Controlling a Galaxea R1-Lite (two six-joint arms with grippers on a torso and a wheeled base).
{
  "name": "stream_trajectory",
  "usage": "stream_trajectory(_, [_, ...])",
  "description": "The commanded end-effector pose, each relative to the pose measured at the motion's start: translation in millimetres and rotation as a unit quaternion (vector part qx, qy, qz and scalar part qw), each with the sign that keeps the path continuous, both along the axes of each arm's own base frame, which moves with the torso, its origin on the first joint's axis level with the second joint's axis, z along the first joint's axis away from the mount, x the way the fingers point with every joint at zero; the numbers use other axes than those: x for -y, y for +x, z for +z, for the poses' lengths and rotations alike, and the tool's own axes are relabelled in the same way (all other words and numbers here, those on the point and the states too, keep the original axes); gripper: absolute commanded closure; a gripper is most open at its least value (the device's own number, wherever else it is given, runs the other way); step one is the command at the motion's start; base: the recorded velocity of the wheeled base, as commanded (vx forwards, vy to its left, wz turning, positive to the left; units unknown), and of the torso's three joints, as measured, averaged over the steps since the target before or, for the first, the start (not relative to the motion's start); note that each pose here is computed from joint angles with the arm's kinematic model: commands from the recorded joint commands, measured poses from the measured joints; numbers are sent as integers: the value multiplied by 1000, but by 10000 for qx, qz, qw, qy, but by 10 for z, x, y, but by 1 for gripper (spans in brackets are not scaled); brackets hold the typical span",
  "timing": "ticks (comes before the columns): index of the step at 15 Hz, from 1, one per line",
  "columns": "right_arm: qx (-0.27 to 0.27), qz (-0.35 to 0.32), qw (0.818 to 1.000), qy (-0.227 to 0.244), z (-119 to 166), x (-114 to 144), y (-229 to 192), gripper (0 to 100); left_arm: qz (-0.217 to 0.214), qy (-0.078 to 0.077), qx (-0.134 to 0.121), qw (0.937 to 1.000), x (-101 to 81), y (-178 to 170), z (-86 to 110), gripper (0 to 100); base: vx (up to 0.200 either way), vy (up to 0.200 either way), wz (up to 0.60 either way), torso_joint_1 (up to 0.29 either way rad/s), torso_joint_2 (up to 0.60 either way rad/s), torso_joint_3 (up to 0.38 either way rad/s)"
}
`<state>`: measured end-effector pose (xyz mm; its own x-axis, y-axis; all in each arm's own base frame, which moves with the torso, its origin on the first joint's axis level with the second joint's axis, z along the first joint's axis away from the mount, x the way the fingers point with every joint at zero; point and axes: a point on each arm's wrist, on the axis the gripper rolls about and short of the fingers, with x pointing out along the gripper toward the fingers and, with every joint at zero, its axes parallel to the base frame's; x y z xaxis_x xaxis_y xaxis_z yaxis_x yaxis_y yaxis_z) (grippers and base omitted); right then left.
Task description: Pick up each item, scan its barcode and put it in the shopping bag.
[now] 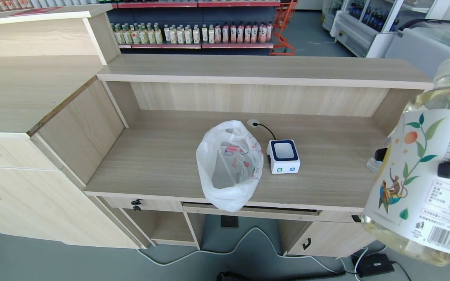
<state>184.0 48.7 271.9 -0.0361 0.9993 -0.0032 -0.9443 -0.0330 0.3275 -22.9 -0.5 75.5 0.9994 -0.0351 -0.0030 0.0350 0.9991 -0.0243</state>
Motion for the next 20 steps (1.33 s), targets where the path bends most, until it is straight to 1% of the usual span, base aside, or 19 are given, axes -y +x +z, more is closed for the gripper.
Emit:
stream_trajectory(1, [50, 50, 10000, 7, 6, -7, -73, 100, -1, -1, 0, 10000, 0, 0, -1, 0, 0, 0, 0, 0, 0, 0])
stream_trajectory(9, [-71, 142, 9999, -11, -9, -24, -176, 100, -1, -1, 0, 10000, 0, 0, -1, 0, 0, 0, 0, 0, 0, 0])
stream_trajectory(16, [44, -126, 9999, -12, -21, 49, -141, 100, -1, -1, 0, 10000, 0, 0, -1, 0, 0, 0, 0, 0, 0, 0])
stream_trajectory(17, [152, -247, 9996, -17, -39, 83, -102, 100, -1, -1, 7, 10000, 0, -1, 3, 0, 0, 0, 0, 0, 0, 0])
stream_trajectory(18, [614, -809, 9948, -113, -145, 179, 101, 100, -1, -1, 0, 10000, 0, 0, -1, 0, 0, 0, 0, 0, 0, 0])
stream_trajectory(20, [1442, -1620, 9749, -496, -339, 276, 437, 100, -1, -1, 0, 10000, 0, 0, -1, 0, 0, 0, 0, 0, 0, 0])
